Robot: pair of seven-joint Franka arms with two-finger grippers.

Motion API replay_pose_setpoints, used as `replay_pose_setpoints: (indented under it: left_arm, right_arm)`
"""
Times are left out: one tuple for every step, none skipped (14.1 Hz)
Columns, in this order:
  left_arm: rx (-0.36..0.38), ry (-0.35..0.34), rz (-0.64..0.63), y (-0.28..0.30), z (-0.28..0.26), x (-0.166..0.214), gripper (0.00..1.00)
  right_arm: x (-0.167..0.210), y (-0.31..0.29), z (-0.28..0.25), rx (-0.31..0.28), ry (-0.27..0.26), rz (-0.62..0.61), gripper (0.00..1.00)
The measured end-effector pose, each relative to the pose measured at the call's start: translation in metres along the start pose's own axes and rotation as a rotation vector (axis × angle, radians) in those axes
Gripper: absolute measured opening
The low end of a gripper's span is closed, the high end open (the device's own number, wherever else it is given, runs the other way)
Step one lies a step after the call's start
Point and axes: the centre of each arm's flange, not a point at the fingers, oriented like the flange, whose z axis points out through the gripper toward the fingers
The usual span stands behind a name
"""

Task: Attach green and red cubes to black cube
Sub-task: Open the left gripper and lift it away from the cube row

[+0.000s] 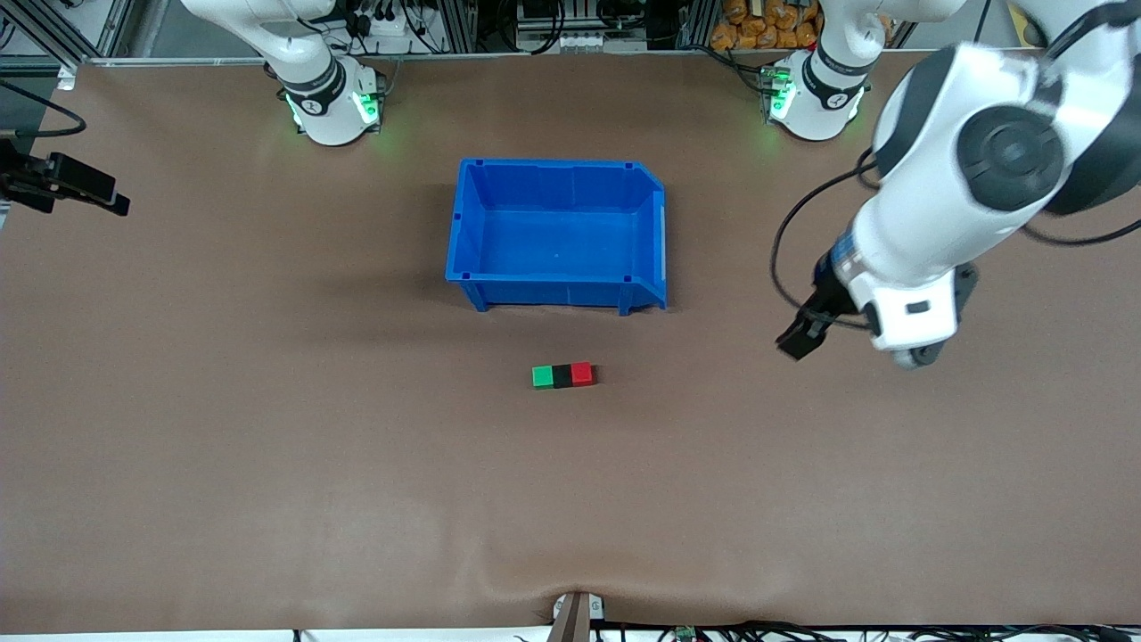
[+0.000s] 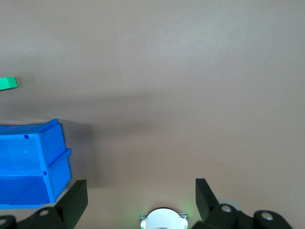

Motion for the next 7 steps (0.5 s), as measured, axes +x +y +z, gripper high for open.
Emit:
replay_pose_setpoints:
  left_arm:
    - [0.005,-0.002,0.037,-0.014,-0.013,0.006,1.00]
    - [0.008,-0.004,0.081,-0.028,-0.026,0.015,1.00]
    - [0.006,-0.004,0.133,-0.043,-0.036,0.024,1.00]
    - [0.000,-0.002,0.188,-0.057,-0.046,0.034,1.00]
    - [-0.006,0.001,0.237,-0.070,-0.053,0.045,1.00]
    - [-0.010,0.003,0.284,-0.084,-0.059,0.056,1.00]
    - [-0.013,0.005,0.337,-0.099,-0.063,0.067,1.00]
  right_arm:
    - [0.001,0.000,0.001,0.000,-0.002,0.000,1.00]
    - [0.002,0.001,0.002,-0.002,-0.003,0.002,1.00]
    - [0.002,0.002,0.001,-0.003,-0.001,0.005,1.00]
    - [0.002,0.005,0.000,-0.002,0.003,0.010,1.00]
    - [0.002,0.009,-0.002,-0.002,0.008,0.017,1.00]
    - [0.001,0.014,-0.004,-0.001,0.013,0.026,1.00]
    - [0.001,0.019,-0.006,0.000,0.018,0.034,1.00]
